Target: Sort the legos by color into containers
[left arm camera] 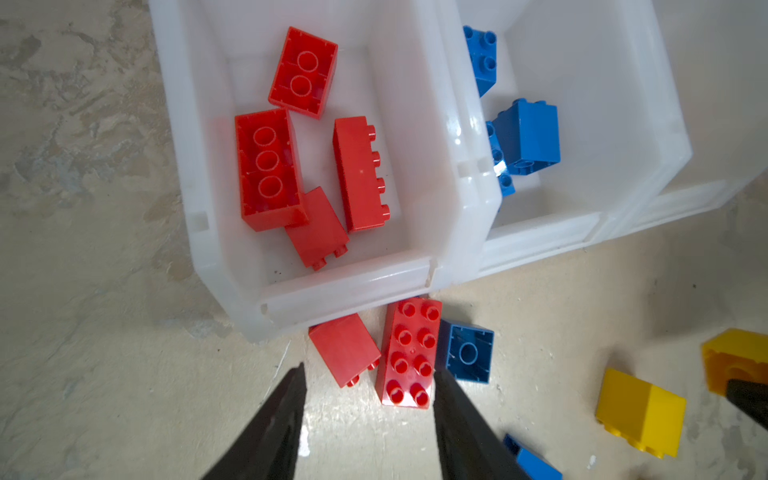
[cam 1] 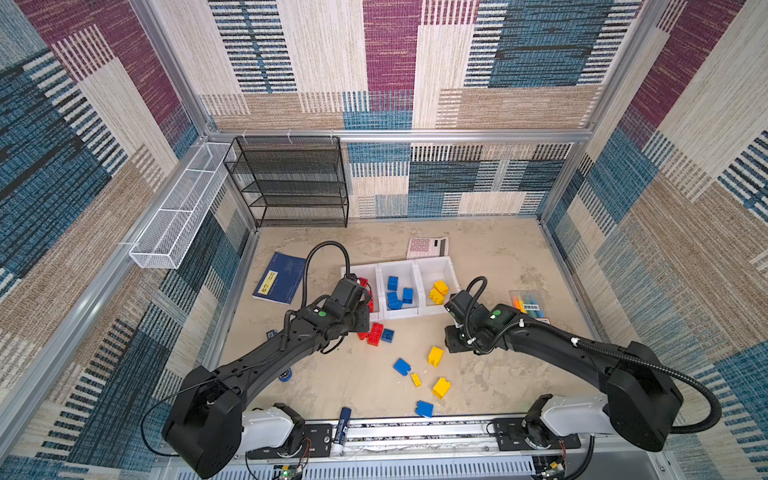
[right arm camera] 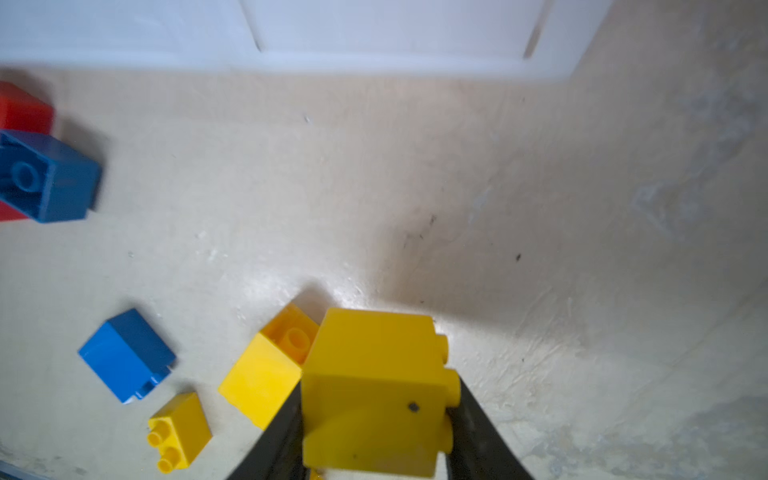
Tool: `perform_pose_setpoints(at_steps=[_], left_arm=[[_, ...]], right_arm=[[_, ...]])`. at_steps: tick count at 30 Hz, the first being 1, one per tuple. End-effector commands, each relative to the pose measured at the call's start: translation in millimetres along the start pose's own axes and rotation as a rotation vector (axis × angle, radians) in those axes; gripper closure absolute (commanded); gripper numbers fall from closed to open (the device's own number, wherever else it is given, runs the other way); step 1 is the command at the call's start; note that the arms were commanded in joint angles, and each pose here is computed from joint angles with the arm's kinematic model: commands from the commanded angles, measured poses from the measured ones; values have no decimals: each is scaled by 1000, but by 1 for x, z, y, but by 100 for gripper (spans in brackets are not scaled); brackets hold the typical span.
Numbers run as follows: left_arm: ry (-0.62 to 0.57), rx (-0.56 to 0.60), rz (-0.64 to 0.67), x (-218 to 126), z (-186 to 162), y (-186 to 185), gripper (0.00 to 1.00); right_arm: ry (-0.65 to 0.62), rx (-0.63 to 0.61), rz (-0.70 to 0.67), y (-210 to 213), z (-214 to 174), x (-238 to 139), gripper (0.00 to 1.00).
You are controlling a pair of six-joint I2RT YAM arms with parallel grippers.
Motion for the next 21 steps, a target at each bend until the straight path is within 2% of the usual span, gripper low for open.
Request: perform_pose_setpoints(at_steps=[1,5,9,18,21], left_arm=[[-4,-16,-5,-2,2,-1,47],[11,2,6,-6,3,0,47],[5,-2,-4,-10,0,0,47],[16,11,-10,-16,-5,2,47],[26,10,-18,-16,-7,1,47]], right_arm=[[-106,-39,43,11,36,-10,53],[-183,-71,60,17,86,-15,52],[-195,-91,49,19,120,-3,53],[-160,-75,89,24,131,17,52],[-151,-69,83,23,131,20,43]])
Point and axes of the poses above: each gripper's point midway between its finger pads, its own x axis out along the fingers, its own y axis along the line the jaws close on, z = x × y, the point moved 5 cm from there along -x, back along the fingers, and after that the axes turned 5 degrees about x, right-handed, at the moved point
